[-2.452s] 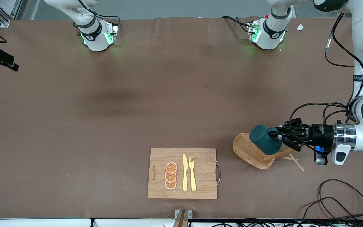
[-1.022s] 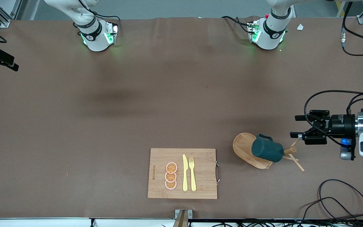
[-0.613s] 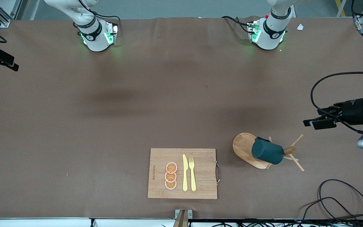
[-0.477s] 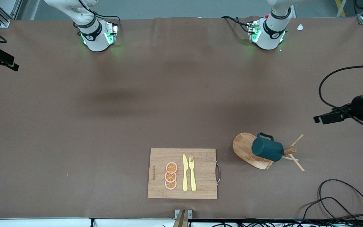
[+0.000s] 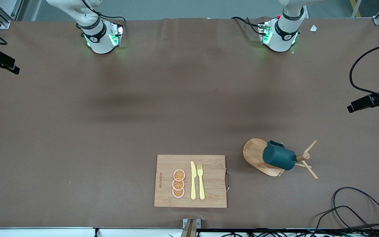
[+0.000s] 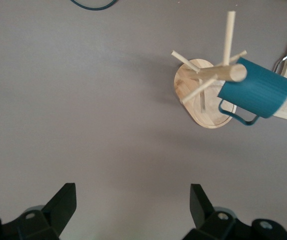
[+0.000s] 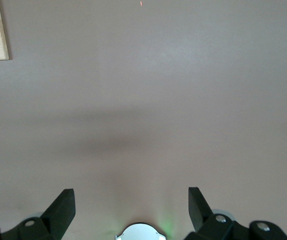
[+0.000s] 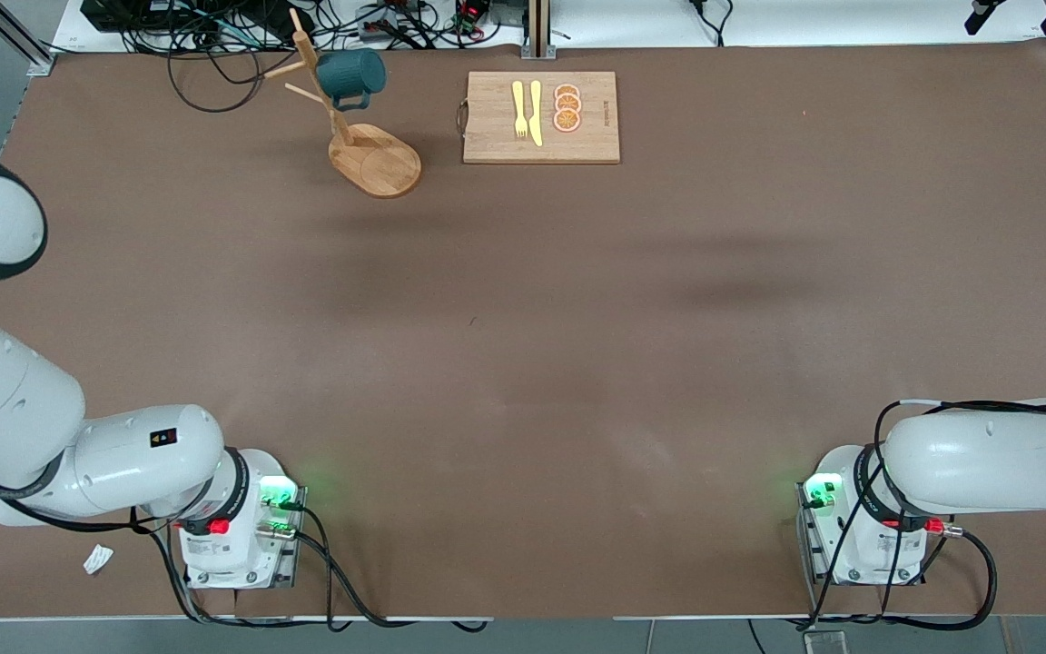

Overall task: Pass cup and hang on rack
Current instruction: 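Open the left gripper and withdraw it from the rack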

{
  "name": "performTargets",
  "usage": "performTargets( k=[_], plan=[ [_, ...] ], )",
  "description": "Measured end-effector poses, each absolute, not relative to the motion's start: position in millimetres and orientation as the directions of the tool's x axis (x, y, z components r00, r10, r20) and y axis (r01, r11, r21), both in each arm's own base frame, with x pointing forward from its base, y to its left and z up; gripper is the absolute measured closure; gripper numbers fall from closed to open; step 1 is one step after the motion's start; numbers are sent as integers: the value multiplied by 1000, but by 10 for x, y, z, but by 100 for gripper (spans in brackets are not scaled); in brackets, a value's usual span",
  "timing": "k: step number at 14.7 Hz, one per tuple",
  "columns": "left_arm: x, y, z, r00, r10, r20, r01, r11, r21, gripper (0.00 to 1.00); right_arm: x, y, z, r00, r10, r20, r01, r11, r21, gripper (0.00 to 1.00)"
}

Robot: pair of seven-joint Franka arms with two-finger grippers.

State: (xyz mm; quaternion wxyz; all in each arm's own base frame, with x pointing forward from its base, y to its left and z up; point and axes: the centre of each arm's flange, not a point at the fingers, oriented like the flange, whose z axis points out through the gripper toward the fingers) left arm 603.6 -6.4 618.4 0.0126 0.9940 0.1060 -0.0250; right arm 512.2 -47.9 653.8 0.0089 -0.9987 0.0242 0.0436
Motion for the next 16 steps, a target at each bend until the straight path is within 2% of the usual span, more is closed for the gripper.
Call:
performTargets(
  k=[3, 16],
  plan=[
    [5884, -181, 6293, 980, 196, -36, 196, -980, 9, 0, 5122, -478, 6538, 995, -47, -88, -49, -999, -16, 0],
    [5761, -459, 6473, 990, 140, 11, 140, -990, -18, 0, 5123, -470, 6538, 995, -46, -88, -47, -999, -16, 0]
  ],
)
